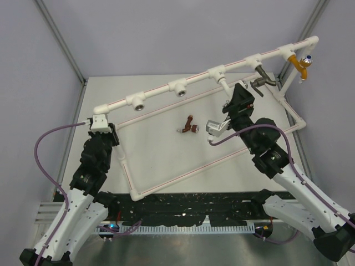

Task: Install the water faucets

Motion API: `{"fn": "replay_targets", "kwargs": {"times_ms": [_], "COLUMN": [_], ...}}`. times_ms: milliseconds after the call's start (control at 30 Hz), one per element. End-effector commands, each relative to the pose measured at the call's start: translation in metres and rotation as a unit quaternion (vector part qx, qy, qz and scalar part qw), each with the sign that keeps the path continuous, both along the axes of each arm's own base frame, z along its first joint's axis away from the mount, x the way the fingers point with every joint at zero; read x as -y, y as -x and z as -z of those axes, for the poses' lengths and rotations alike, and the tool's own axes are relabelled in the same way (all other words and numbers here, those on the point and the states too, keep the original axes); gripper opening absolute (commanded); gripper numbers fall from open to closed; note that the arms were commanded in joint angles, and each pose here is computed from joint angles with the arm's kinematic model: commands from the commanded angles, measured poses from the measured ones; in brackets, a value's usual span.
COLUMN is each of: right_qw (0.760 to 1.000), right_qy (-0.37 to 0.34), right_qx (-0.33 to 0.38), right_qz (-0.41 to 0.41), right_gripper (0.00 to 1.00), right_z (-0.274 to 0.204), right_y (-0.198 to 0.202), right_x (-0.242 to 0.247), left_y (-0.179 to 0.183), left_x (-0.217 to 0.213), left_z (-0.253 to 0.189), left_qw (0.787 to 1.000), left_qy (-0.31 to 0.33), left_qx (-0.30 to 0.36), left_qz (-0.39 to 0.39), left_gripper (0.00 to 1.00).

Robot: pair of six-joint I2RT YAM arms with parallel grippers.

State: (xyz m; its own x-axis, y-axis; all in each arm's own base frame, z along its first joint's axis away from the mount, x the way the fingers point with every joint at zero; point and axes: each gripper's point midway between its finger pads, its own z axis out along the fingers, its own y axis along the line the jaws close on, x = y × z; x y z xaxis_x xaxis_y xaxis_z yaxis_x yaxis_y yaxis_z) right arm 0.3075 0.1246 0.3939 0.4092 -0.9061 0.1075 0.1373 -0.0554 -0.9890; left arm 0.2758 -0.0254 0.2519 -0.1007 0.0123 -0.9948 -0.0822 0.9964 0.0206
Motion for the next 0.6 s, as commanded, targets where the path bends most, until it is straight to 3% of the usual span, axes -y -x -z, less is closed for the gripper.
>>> {"fn": "replay_targets", "kwargs": {"times_ms": [0, 200, 267, 333, 367, 400, 433, 467, 500, 533, 567], "right_qw": [0.999, 0.996, 0.987, 0.963, 0.931, 0.913, 0.861, 0.833, 0.764, 0.718, 0.634], "right_qy": [0.005, -0.086, -0.157, -0.261, -0.351, -0.392, -0.484, -0.525, -0.608, -0.655, -0.729], "right_qx": [0.047, 0.002, -0.026, -0.051, -0.070, -0.078, -0.101, -0.104, -0.117, -0.130, -0.136], "right_qz": [0.007, -0.003, -0.019, -0.045, -0.072, -0.086, -0.122, -0.142, -0.183, -0.199, -0.220], "right_gripper": [0.90, 0.65, 0.58, 0.52, 0.49, 0.46, 0.39, 0.36, 0.30, 0.27, 0.19], "right_z": [-0.027, -0.014, -0.011, -0.014, -0.018, -0.020, -0.024, -0.027, -0.034, -0.033, -0.035], "right_y": [-0.005, -0.018, -0.019, -0.017, -0.014, -0.013, -0.009, -0.006, -0.001, 0.001, 0.002], "right_x": [-0.002, -0.009, -0.011, -0.015, -0.019, -0.021, -0.027, -0.028, -0.032, -0.033, -0.029], "left_y": [0.001, 0.002, 0.002, 0.002, 0.002, 0.002, 0.002, 0.002, 0.002, 0.002, 0.002], "left_x": [0.003, 0.002, 0.002, 0.003, 0.003, 0.003, 0.003, 0.003, 0.003, 0.004, 0.004], "left_z": [-0.001, -0.002, -0.002, -0.002, -0.001, -0.001, -0.002, -0.002, -0.002, -0.002, -0.001], "left_qw": [0.999, 0.999, 0.999, 0.999, 0.999, 0.999, 0.999, 0.999, 0.999, 0.999, 0.999], "left_qy": [-0.035, -0.035, -0.035, -0.035, -0.035, -0.035, -0.034, -0.034, -0.034, -0.035, -0.035], "left_qx": [-0.011, -0.009, -0.009, -0.010, -0.011, -0.010, -0.009, -0.009, -0.009, -0.010, -0.010], "left_qz": [0.020, 0.019, 0.019, 0.020, 0.021, 0.021, 0.021, 0.021, 0.021, 0.022, 0.022], "left_gripper": [0.00, 0.00, 0.00, 0.00, 0.00, 0.00, 0.00, 0.00, 0.00, 0.00, 0.00]}}
